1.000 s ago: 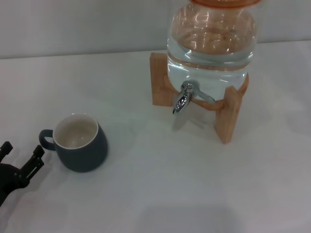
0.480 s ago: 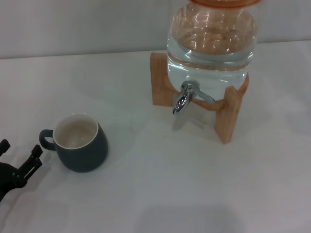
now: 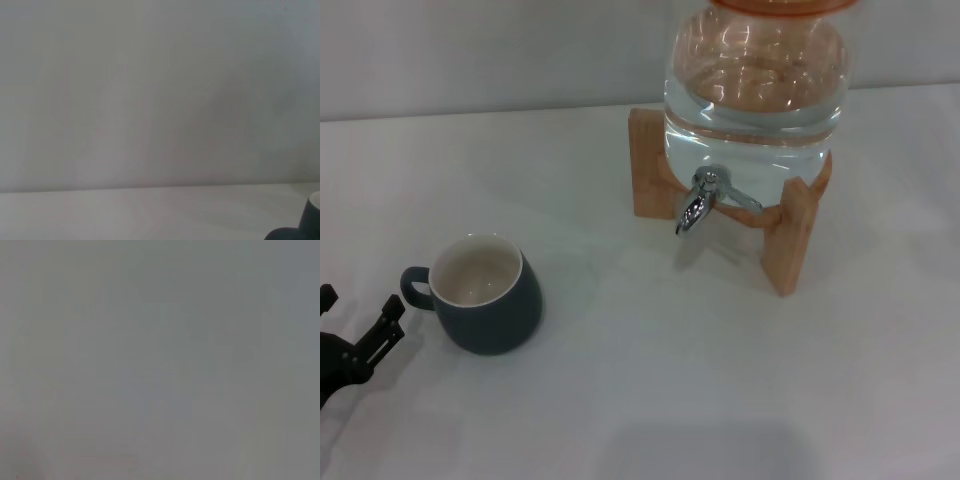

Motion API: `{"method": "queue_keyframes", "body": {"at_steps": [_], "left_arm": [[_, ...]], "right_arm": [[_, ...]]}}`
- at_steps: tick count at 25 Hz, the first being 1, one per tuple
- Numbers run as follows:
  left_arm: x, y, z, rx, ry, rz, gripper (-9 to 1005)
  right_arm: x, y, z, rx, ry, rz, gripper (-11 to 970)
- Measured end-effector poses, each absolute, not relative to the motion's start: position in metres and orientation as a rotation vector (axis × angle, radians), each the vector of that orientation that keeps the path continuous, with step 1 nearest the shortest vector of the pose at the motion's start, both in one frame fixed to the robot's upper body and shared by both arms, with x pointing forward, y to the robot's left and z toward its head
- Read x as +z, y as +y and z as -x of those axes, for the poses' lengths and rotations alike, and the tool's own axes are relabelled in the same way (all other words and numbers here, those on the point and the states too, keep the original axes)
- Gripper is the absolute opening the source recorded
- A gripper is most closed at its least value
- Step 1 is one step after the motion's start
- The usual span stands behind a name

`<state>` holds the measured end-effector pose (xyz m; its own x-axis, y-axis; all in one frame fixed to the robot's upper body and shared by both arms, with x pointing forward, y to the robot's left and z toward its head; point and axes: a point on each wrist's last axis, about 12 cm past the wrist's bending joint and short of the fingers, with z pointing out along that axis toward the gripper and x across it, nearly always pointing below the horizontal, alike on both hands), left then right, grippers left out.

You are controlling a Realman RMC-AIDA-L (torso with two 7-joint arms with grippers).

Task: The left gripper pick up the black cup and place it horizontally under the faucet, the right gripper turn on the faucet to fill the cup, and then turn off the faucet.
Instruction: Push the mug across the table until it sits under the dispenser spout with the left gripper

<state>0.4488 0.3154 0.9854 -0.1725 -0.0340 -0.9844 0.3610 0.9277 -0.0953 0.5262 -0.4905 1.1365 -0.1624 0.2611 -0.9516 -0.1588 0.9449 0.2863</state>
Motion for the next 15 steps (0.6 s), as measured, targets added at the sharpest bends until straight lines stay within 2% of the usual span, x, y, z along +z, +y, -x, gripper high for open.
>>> {"method": "queue_keyframes", "body": {"at_steps": [15], "left_arm": [[0.9922,0.3155,-0.4583,-0.348,1.680,-0.274,888]], "right_arm": [[1.1353,-0.4913,-0.5242,0.367,1.697,-0.081,842]]}}
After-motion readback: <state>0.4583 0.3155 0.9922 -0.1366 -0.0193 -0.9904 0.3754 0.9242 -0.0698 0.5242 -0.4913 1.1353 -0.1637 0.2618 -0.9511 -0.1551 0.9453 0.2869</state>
